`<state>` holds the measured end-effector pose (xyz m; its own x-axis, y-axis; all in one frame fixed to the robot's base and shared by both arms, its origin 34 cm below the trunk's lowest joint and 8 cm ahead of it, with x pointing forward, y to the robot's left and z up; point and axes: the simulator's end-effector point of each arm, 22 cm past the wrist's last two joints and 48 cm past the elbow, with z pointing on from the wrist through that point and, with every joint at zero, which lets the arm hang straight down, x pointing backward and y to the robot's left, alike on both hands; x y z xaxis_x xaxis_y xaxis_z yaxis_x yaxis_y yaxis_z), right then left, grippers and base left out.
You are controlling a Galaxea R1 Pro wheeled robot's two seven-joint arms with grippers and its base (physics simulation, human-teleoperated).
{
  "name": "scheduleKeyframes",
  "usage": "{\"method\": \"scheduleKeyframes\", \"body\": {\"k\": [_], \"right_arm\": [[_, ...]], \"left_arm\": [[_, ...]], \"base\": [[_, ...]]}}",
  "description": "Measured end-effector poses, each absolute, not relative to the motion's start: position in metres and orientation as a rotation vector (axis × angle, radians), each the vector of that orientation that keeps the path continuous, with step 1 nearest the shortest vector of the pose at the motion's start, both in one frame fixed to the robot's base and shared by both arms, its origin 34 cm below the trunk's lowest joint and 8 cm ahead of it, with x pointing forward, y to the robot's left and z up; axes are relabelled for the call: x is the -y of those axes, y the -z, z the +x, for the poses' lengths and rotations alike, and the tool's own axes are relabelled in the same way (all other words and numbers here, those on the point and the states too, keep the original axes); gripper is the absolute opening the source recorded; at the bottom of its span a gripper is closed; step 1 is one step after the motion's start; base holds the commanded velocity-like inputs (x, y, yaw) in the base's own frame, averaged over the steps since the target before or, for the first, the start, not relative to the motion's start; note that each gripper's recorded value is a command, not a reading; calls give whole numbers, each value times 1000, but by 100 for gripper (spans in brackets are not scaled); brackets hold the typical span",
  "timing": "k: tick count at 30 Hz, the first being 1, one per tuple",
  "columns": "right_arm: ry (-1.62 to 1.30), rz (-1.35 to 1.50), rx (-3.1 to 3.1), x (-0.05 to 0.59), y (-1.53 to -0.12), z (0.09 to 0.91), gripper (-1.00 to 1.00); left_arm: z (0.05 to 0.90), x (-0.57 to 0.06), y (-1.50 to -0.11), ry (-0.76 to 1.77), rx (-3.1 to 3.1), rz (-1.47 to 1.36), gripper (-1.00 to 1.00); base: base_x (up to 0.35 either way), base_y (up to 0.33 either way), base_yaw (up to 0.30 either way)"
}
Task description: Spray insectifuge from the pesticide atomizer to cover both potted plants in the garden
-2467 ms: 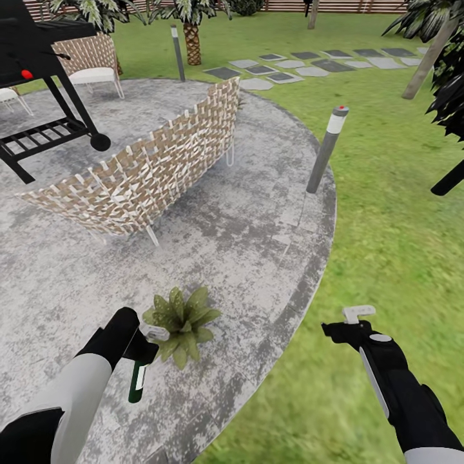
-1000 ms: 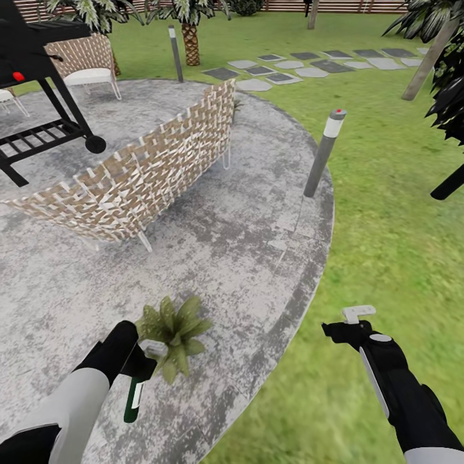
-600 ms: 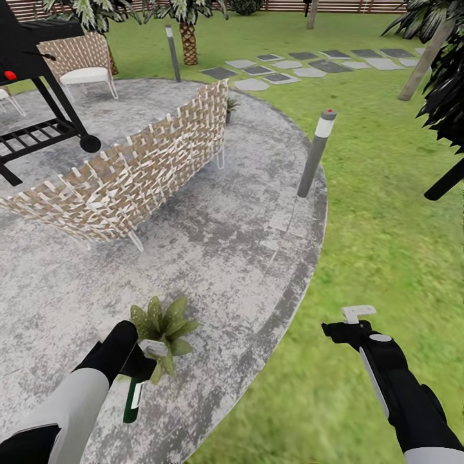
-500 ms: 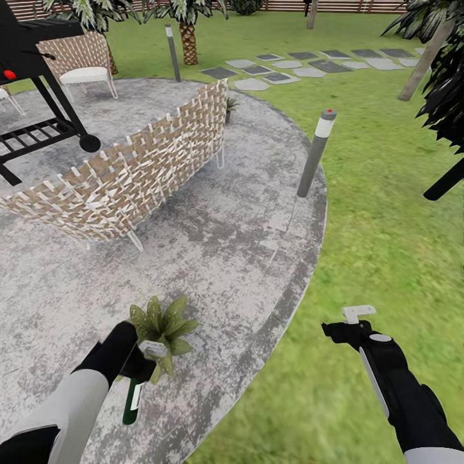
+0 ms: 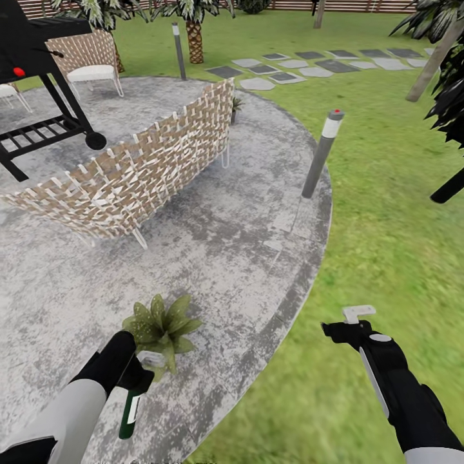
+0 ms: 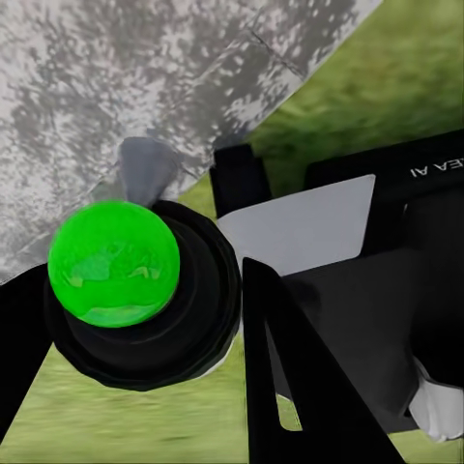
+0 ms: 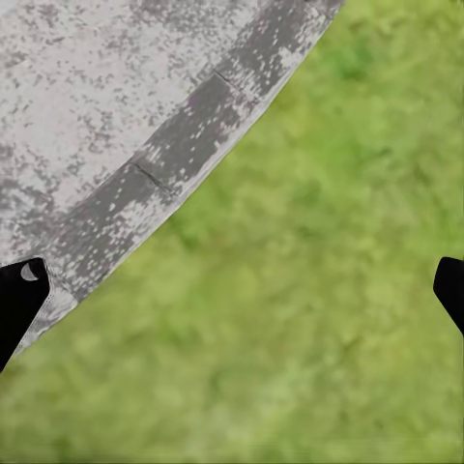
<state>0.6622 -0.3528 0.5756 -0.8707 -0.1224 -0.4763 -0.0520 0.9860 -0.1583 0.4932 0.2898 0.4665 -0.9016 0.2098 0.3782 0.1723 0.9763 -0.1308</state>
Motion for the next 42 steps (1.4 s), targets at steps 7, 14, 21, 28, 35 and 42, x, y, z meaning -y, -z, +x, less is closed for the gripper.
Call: {"method": "scheduleKeyframes", "body": {"k": [7, 14, 21, 28, 35, 42], "right_arm": [[191, -123, -2629, 353, -574, 661, 100], [191, -123, -2628, 353, -574, 662, 100], [191, -121, -2629, 354, -574, 661, 100], [192, -121, -2630, 354, -574, 661, 100], [191, -123, -2629, 353, -574, 661, 100], [191, -123, -2629, 353, -574, 661, 100]], "left_arm": [[493, -288, -466, -134, 2722, -273, -100], [497, -288, -467, -135, 2729, -272, -100], [527, -288, -473, -128, 2770, -280, -100], [518, -289, -471, -126, 2757, -280, -100], [459, -293, -460, -133, 2673, -266, -100], [452, -296, -459, -124, 2665, -263, -100]], "base": [[0, 0, 109], [0, 0, 2], [0, 0, 0], [0, 0, 0], [0, 0, 0], [0, 0, 0]]}}
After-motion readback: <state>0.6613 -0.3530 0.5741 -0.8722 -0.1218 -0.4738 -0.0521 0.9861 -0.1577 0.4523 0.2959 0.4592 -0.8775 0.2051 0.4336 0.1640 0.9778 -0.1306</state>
